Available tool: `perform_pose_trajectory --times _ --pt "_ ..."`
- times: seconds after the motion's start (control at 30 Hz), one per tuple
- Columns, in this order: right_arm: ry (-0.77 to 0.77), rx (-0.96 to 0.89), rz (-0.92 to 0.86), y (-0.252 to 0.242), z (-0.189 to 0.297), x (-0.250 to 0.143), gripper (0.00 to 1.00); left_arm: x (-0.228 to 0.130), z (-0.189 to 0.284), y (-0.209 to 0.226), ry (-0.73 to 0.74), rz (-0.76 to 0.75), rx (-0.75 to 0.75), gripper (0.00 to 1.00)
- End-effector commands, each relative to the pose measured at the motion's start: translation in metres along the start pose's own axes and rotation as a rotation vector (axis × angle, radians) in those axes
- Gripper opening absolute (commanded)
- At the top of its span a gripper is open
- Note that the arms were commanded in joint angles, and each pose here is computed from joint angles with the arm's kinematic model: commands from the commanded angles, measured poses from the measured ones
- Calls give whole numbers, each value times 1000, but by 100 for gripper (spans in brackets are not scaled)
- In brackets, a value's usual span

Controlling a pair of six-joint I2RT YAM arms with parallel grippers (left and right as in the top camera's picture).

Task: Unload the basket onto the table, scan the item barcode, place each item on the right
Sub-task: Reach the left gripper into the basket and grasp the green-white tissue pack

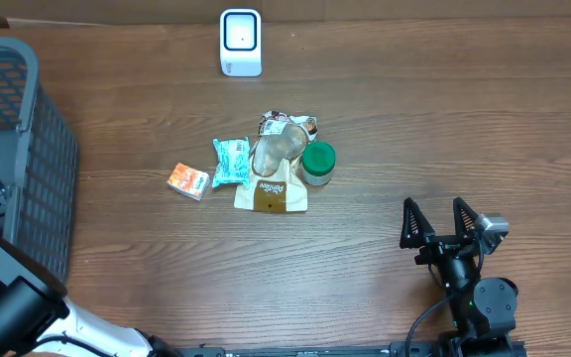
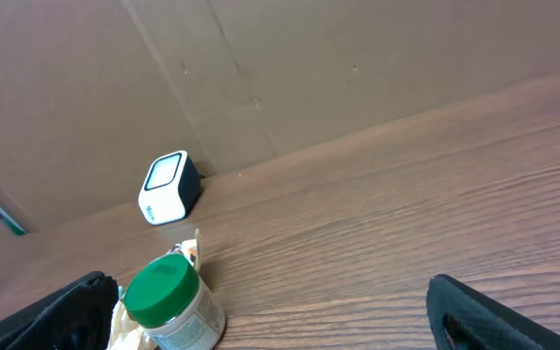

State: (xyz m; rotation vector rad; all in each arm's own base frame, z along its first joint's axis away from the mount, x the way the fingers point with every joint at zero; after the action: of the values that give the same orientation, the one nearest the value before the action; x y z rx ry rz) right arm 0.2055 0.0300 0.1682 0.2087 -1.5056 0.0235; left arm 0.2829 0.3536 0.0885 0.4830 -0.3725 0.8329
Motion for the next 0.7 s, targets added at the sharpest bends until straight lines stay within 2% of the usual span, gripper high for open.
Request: perform_pose_trajectory --times 0.0,0.07,0.13,0.3,0.33,0.4,0.5,0.67 --pt "-6 2 5 0 0 -1 100 -13 -18 0 47 -48 15 73" --pt "-6 2 5 0 0 -1 100 -14 -23 -1 48 -47 16 72" --pt "-6 2 4 0 0 -1 100 -15 -26 -2 52 -45 12 66" --pt "-6 2 5 0 0 -1 100 -22 -26 -2 85 -41 10 37" --pt "-6 2 5 0 0 -1 100 -25 -26 -3 99 -35 6 35" --pt "-6 2 5 0 0 -1 100 -31 -26 -7 120 -36 -25 38" --pt "-6 2 4 0 0 -1 100 -41 -28 -7 147 -43 -24 51" --pt "-6 2 5 0 0 -1 100 -51 -28 -6 192 -16 -7 53"
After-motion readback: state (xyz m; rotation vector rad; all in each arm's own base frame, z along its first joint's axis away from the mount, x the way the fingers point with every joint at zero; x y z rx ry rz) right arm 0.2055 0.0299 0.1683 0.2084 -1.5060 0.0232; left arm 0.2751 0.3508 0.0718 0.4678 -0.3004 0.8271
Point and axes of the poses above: each gripper's point midway between its finger pads, its own z axis back along the fingers, its own y axis along the line the jaws close on, x = y × z, the point moved 4 cm from there along z, back along the fingers, and after that the axes turned 15 degrees about z, right-handed, at the moved point
